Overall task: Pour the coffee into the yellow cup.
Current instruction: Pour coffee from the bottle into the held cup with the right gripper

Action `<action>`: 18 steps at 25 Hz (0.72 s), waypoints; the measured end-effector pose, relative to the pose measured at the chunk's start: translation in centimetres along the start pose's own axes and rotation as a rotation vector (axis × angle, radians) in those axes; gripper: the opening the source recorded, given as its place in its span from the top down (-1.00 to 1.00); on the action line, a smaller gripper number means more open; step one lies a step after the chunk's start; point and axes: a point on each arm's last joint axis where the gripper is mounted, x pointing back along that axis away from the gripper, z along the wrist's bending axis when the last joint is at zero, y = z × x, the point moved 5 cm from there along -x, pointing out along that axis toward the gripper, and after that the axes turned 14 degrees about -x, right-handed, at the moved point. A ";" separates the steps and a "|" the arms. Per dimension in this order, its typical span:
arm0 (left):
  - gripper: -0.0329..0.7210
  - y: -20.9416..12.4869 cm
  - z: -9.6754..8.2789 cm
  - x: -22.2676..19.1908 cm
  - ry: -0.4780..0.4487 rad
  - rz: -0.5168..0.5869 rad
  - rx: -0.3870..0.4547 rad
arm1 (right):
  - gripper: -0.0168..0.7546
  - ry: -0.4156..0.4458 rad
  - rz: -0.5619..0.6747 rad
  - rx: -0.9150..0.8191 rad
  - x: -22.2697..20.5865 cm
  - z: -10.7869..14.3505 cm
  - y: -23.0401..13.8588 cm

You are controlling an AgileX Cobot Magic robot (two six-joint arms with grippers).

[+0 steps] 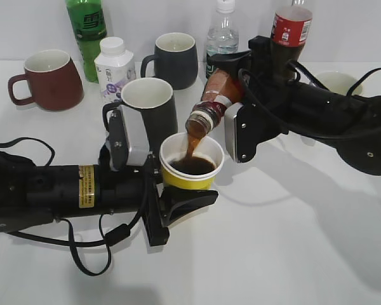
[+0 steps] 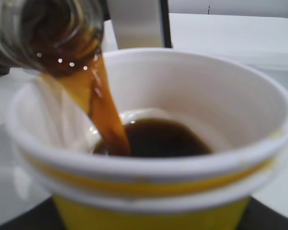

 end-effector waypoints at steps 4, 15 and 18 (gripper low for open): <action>-0.14 0.0 0.0 0.0 0.000 0.000 0.000 | -0.35 -0.001 0.000 -0.002 0.0 0.0 0.0; -0.14 0.5 0.3 0.0 0.025 -0.038 0.012 | -0.35 0.002 0.000 -0.226 0.0 0.0 0.0; -0.14 0.6 0.6 0.0 0.038 -0.046 0.019 | -0.35 0.004 0.002 -0.336 0.0 0.1 0.0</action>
